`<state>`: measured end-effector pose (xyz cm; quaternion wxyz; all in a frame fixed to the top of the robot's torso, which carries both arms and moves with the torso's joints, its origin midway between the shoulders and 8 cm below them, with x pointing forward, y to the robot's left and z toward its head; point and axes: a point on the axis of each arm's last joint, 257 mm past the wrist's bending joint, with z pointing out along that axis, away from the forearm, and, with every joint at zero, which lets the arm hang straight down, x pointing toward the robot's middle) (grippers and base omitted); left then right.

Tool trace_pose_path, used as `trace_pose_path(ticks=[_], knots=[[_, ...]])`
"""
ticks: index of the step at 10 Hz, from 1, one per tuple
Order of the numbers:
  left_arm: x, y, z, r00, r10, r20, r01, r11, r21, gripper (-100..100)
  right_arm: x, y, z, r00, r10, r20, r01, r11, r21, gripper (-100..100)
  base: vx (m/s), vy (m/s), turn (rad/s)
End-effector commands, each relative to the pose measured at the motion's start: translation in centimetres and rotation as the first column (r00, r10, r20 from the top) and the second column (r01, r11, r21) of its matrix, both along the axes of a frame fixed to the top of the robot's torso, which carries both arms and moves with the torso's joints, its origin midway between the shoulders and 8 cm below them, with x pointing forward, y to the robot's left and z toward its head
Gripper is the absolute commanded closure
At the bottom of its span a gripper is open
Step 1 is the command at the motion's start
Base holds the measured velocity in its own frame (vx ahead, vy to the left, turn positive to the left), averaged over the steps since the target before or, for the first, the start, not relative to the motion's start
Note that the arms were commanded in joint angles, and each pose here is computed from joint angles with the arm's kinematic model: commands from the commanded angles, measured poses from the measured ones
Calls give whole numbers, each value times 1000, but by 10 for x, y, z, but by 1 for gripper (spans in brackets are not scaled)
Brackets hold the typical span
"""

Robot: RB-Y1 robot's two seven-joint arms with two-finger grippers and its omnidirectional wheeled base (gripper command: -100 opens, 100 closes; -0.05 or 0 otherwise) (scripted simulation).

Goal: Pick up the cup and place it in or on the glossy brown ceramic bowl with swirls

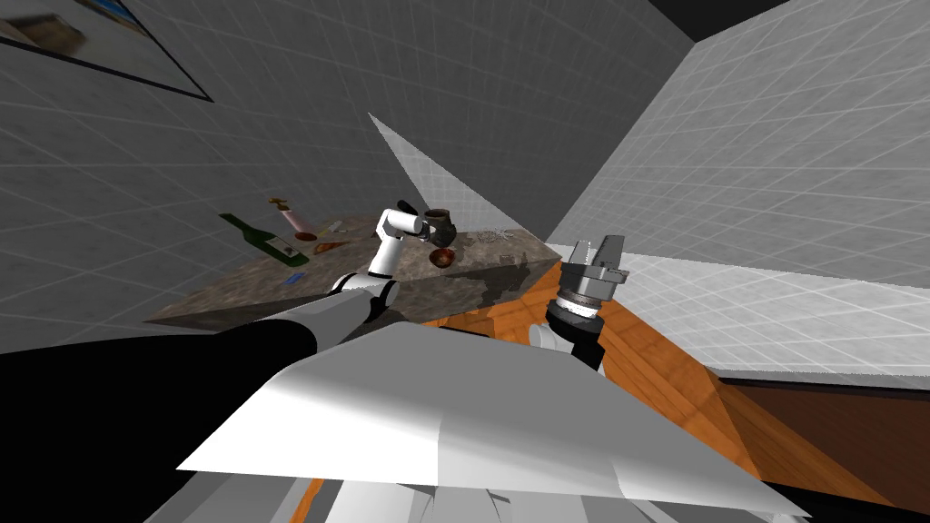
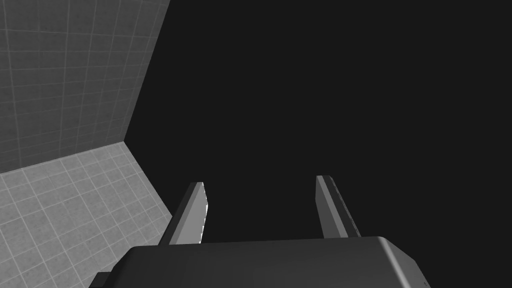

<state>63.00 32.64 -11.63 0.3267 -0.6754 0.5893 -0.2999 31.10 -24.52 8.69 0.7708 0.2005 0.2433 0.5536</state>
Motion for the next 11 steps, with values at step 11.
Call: trace_pose_path(ticks=[11], knots=[[27,35,44,984,36,176,-54,994,99,100,0,0,0,1000,0,0,0,1000,0,0,-42,-159,10]])
